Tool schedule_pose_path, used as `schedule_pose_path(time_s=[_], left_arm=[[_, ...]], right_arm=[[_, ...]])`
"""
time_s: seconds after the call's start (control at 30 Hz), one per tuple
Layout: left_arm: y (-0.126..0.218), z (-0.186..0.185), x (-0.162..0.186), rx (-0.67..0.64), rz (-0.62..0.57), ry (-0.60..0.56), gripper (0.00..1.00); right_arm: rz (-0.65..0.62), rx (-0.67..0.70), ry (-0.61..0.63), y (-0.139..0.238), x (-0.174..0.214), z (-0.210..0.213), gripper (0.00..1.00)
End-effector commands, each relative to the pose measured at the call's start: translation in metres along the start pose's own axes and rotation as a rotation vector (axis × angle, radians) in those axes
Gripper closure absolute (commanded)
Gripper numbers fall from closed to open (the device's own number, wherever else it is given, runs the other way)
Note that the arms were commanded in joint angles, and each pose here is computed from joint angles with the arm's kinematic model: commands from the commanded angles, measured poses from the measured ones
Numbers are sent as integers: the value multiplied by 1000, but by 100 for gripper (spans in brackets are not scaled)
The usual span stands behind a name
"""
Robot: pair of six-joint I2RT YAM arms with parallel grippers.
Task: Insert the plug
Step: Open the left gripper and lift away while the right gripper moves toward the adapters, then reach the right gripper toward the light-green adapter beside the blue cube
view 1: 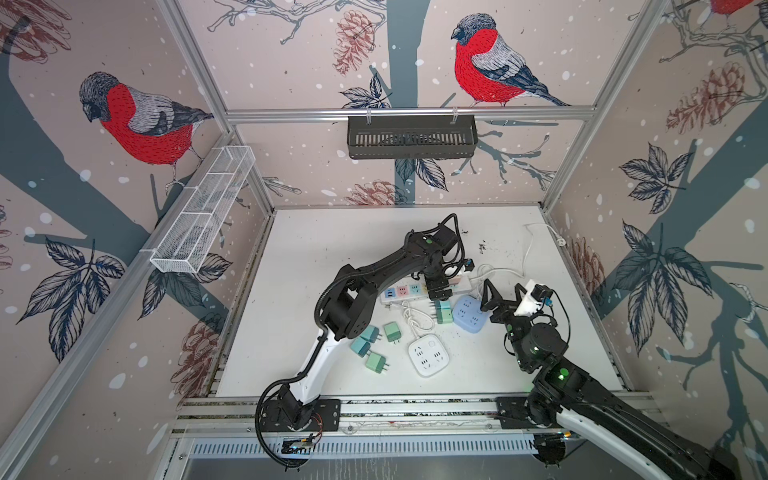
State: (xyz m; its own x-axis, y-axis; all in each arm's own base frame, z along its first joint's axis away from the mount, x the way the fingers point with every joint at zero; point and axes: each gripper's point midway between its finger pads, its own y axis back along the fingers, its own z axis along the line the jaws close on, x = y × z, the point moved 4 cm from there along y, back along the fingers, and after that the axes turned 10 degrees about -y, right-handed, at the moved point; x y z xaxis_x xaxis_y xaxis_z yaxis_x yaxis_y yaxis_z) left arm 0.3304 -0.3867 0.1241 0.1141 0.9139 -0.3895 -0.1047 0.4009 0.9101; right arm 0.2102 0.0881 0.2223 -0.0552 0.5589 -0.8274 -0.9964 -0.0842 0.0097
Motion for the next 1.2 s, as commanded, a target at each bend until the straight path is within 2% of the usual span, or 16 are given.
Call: schedule_pose_path(time_s=[0.0,0.07,0.23,0.33,0.4,0.5,0.57,0.67,0.73,0.97,1.1,1.17], left_arm=[[53,8,-30,-166,-191,-46,2],[79,7,-35,-250,-263,-42,1],[143,2,-32,-508,-443,7,2],[183,0,-17,-707,-571,100,2],[214,-4,1,-837,-707,188,2],[244,-12,33,-944,-883,294,2],[255,-12,50,-936,-959,358,2],[253,-8,47,-830,-944,331,2],[248,-4,42,-787,-929,329,2],[248,-6,39,-761,-965,340,1],[256,-18,39,-747,-998,308,1],[260,-24,39,-746,-1012,294,1]], right_arm=[[-82,220,-197,1,-8,-27,0],[-89,288,-284,2,-9,-34,0],[-78,269,-294,1,-18,-23,0],[-40,228,-279,0,-27,-10,0],[11,175,-236,0,-30,2,0],[76,76,-153,0,-22,13,0],[145,-20,-95,0,-12,25,0],[236,-81,-97,-2,-1,38,2],[297,-51,-110,-6,4,44,12],[598,107,-99,-6,78,48,29],[635,194,-94,0,102,45,34],[645,191,-106,3,106,49,34]])
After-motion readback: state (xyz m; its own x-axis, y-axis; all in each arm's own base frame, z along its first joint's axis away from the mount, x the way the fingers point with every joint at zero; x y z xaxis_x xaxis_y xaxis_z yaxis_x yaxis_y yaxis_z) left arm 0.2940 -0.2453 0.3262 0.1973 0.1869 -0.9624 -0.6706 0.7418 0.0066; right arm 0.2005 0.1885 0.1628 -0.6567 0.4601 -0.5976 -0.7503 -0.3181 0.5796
